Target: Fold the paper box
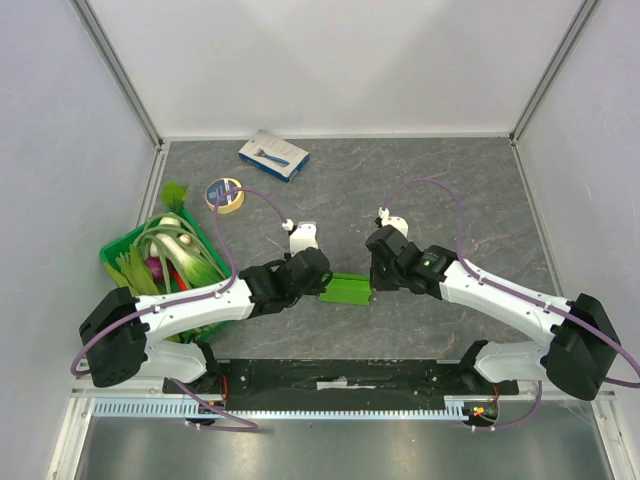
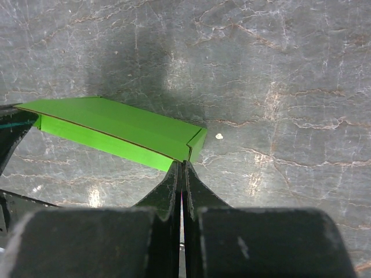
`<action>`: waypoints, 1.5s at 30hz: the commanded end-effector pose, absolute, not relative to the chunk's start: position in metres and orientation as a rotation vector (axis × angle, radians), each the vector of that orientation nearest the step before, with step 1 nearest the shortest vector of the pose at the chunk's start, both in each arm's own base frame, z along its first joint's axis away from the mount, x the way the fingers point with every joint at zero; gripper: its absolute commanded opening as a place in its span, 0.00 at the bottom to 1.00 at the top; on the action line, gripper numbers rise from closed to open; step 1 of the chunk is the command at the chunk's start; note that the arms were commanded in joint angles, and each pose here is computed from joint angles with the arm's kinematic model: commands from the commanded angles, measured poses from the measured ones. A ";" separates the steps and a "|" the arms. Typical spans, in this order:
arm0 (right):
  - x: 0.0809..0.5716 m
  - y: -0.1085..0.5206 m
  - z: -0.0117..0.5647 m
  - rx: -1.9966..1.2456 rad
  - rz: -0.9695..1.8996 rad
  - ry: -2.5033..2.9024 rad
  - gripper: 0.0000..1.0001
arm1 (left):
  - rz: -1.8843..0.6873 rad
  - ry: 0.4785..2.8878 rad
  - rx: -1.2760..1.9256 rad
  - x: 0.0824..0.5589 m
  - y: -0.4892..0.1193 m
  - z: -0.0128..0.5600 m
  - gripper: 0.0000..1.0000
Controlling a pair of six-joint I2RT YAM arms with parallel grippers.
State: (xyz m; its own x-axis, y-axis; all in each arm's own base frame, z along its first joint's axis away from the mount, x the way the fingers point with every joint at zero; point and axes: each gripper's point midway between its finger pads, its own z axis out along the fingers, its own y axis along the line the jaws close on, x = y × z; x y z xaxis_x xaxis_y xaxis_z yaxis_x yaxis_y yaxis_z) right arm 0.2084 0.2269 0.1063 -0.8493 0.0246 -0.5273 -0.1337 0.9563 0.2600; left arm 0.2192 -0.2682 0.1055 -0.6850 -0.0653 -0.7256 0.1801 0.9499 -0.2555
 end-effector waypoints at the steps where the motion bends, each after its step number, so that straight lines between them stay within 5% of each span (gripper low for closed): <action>1: 0.218 0.256 0.120 0.075 0.567 2.504 0.00 | -0.439 2.348 0.123 0.201 -0.278 0.092 0.02; 19: 0.210 0.219 0.101 -0.065 0.236 2.374 0.00 | -0.451 2.310 0.117 0.197 -0.274 0.090 0.02; 41: 0.191 0.226 0.079 -0.125 0.346 2.263 0.00 | -0.354 2.262 0.110 0.185 -0.245 0.059 0.02; 45: 0.188 0.239 0.102 -0.170 0.428 2.253 0.09 | -0.374 2.260 0.112 0.182 -0.248 0.058 0.02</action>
State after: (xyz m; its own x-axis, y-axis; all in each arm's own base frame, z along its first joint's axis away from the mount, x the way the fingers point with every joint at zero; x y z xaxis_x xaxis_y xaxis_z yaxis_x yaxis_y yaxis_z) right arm 0.2033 0.2264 0.0978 -0.6105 0.0683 -0.7891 -0.1771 0.9593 0.2200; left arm 0.2042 -0.2658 0.0977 -0.5769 -0.1438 -0.8040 0.2030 0.9282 -0.3117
